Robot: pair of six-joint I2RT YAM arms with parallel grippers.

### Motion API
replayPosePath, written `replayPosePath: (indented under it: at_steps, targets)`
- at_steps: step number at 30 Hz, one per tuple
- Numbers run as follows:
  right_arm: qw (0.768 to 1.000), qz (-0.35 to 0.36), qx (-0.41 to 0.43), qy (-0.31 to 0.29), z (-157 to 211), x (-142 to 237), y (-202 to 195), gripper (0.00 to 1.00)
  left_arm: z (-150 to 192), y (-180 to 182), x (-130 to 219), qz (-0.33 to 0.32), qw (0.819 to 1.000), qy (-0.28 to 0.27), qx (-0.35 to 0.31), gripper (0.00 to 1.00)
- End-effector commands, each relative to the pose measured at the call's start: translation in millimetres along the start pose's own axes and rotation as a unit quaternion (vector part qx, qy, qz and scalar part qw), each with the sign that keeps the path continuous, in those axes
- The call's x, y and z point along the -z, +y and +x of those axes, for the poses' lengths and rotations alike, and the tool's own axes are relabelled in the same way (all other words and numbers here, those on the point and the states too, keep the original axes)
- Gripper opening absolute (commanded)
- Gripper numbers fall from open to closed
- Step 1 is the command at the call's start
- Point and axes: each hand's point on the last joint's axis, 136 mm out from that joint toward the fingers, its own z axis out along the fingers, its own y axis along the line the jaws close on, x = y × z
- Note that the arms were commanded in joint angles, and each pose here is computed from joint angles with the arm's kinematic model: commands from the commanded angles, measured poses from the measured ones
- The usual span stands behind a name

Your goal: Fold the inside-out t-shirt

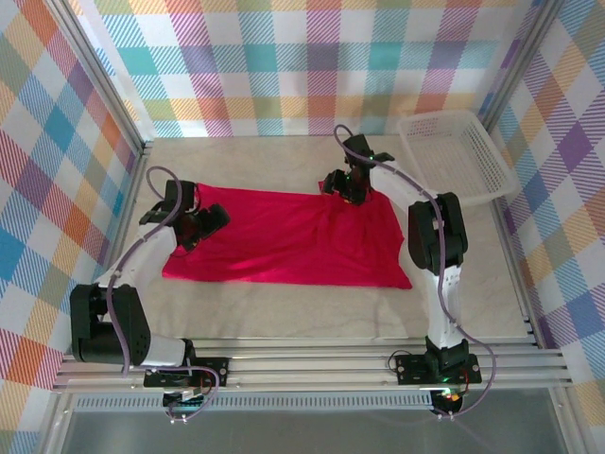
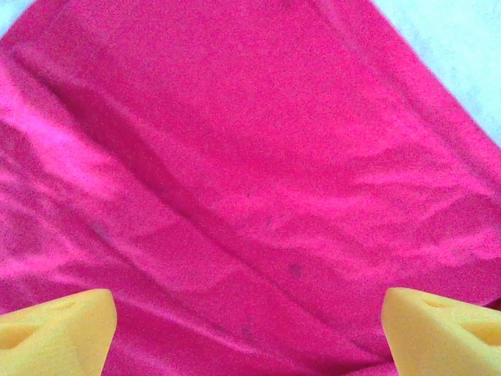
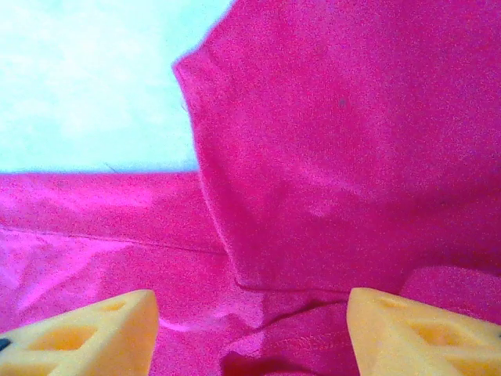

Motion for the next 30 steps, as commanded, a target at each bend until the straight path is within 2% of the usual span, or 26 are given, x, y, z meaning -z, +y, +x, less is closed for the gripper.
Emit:
replayPosePath:
  at_steps: [1, 4, 6, 11, 12, 15, 19, 27, 30]
  targets:
    - [0.998, 0.027, 0.036, -0.042, -26, 37, -1, 0.67, -46, -14, -5, 0.011, 0.999, -0.030, 0.000, 0.84]
    - [0.995, 0.054, 0.045, -0.074, -51, 34, -14, 0.67, -83, -9, -32, -0.041, 0.999, -0.013, -0.006, 0.64]
    - [0.991, 0.078, 0.054, -0.090, -67, 25, -23, 0.67, -103, -8, -51, -0.059, 0.998, -0.003, -0.003, 0.58]
    - [0.980, 0.139, 0.075, -0.121, -110, 7, -44, 0.69, -142, -11, -93, -0.086, 0.996, 0.004, -0.022, 0.59]
    - [0.978, 0.146, 0.079, -0.126, -116, 3, -47, 0.72, -146, -11, -100, -0.090, 0.995, 0.010, -0.027, 0.60]
    - [0.975, 0.155, 0.091, -0.129, -129, -11, -54, 0.75, -151, -7, -122, -0.110, 0.992, 0.036, -0.047, 0.60]
    - [0.976, 0.152, 0.103, -0.120, -132, -27, -60, 0.76, -163, -2, -135, -0.119, 0.991, 0.029, -0.050, 0.66]
    - [0.978, 0.146, 0.112, -0.095, -122, -49, -69, 0.76, -168, 6, -156, -0.137, 0.988, 0.036, -0.056, 0.66]
    - [0.979, 0.138, 0.112, -0.096, -123, -52, -69, 0.73, -166, 12, -167, -0.146, 0.987, 0.039, -0.054, 0.63]
